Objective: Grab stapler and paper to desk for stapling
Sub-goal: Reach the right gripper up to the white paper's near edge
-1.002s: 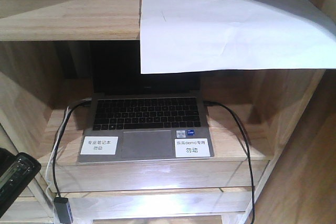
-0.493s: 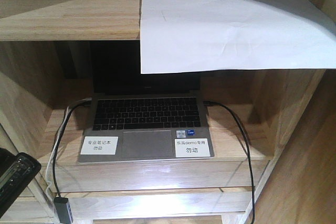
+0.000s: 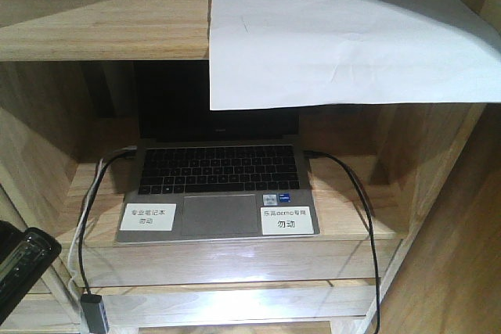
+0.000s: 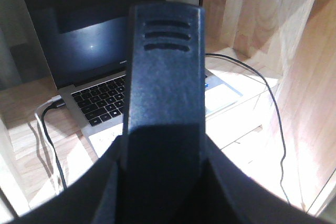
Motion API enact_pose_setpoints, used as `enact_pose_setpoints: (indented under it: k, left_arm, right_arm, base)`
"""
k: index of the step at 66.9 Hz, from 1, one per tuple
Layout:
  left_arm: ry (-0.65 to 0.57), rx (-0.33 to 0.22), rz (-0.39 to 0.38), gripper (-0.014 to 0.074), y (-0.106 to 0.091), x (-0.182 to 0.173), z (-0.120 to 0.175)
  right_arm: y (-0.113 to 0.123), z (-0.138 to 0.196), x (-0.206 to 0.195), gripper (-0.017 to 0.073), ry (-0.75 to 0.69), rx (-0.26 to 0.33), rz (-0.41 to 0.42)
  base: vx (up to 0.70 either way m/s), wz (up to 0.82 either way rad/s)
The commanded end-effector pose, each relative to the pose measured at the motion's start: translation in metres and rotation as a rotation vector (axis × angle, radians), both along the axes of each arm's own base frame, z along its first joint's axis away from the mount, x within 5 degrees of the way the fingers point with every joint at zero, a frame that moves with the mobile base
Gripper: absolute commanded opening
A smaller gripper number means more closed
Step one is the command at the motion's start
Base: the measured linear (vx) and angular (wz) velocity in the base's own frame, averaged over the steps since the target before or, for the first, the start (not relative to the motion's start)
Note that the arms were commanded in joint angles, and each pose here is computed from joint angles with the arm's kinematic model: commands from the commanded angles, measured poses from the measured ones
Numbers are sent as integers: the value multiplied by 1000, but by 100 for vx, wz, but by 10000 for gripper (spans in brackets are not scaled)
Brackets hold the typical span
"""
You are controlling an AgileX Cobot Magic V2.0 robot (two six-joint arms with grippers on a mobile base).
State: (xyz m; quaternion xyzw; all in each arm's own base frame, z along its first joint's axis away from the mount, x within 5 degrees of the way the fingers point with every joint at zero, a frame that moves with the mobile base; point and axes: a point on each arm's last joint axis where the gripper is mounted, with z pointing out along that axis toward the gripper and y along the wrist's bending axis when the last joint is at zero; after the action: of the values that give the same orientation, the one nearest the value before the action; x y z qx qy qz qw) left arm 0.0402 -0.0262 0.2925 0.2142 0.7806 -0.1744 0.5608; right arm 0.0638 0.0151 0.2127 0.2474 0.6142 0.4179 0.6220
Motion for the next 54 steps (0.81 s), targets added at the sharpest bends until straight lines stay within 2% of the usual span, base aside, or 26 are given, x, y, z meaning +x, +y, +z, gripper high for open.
enact_pose_setpoints:
  k: [1, 12, 20, 33, 54]
  left_arm:
    - [-117, -89, -1, -7, -1, 1, 20]
    - [-117, -89, -1, -7, -1, 1, 20]
    - [-117, -89, -1, -7, -1, 1, 20]
    - [-117, -89, -1, -7, -1, 1, 20]
    - [-117, -89, -1, -7, -1, 1, 20]
  right_arm:
    - [11, 12, 6, 270, -101, 13, 123]
    - [24, 24, 26, 428, -153, 52, 225]
    - [32, 39, 45, 480, -215, 92, 290]
    - [42, 59, 80, 484, -278, 134, 350]
    - [48, 72, 116, 484, -252, 164, 360]
  base:
    - [0, 0]
    - [0, 0]
    - [0, 0]
    - [0, 0]
    - [0, 0]
